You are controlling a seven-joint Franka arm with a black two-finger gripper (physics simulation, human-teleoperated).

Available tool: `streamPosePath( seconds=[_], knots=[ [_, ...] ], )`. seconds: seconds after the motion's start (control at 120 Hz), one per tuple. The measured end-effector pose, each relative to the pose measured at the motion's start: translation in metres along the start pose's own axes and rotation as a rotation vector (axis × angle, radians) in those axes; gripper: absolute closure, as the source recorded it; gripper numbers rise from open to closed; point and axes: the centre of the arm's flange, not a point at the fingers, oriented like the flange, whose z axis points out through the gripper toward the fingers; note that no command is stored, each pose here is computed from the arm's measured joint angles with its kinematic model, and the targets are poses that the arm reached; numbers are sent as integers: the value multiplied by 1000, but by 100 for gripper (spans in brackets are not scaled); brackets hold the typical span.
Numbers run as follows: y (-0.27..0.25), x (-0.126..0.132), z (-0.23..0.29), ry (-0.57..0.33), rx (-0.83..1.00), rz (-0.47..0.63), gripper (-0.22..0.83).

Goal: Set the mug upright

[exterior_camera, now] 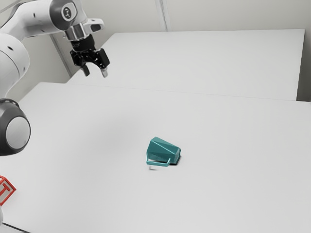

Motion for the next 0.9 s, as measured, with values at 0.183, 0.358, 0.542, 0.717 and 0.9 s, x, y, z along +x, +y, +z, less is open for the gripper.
streamPosePath(
  seconds=[0.183, 0.358, 0.542, 0.717, 0.9],
  knots=[
    [6, -1, -2, 4, 13, 10, 0],
    [56, -9, 17, -54, 74, 92, 0],
    [63, -44, 81, -112, 2, 94, 0],
    [73, -78, 134, -105, -115, 52, 0],
    [82, -97, 179, -96, -297, -41, 0]
  ],
)
